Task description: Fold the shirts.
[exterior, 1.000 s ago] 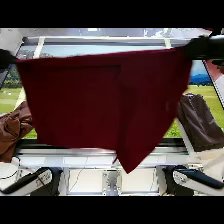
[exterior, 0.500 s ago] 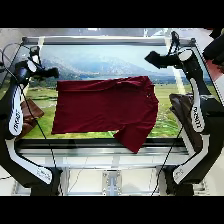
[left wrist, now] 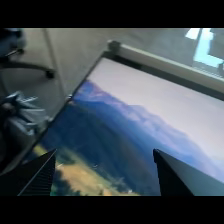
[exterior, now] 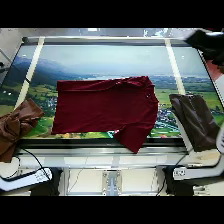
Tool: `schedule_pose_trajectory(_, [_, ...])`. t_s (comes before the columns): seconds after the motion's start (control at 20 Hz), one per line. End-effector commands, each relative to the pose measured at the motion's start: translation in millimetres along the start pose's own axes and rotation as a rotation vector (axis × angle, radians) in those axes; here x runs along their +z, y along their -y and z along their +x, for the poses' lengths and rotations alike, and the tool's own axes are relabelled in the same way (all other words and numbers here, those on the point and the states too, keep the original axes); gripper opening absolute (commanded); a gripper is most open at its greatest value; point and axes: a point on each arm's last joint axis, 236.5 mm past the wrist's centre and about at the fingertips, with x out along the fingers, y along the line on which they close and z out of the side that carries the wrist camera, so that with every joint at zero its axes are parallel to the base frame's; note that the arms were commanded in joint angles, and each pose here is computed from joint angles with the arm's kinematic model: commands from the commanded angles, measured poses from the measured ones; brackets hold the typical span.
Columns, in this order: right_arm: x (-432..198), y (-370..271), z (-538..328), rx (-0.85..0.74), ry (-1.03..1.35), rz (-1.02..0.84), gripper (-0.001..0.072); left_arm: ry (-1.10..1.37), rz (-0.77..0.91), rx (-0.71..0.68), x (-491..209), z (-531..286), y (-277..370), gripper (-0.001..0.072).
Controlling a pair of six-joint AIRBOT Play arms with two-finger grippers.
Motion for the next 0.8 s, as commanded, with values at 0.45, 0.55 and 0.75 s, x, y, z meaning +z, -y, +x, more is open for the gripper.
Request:
schedule_pose_trajectory(0.45, [-371.6, -18.4, 7.3, 0.137, -0.568, 0.618, 0.0410, -0.955, -0.554, 0.107, -408.7, -139.9, -39.4, 0.0708])
schedule_pose_trajectory(0.55, [-409.0, -23.9, 12.4, 0.161, -0.666, 0.649, 0.0411, -1.058, -0.607, 0.064, -425.5, -144.6, -24.8, 0.0706])
schedule_pose_trajectory(0.75, [-420.6, -15.9, 38.0, 0.152, -0.633, 0.732, 0.0411, -0.911, -0.759, -0.074, -402.5, -105.9, 4.1, 0.0705])
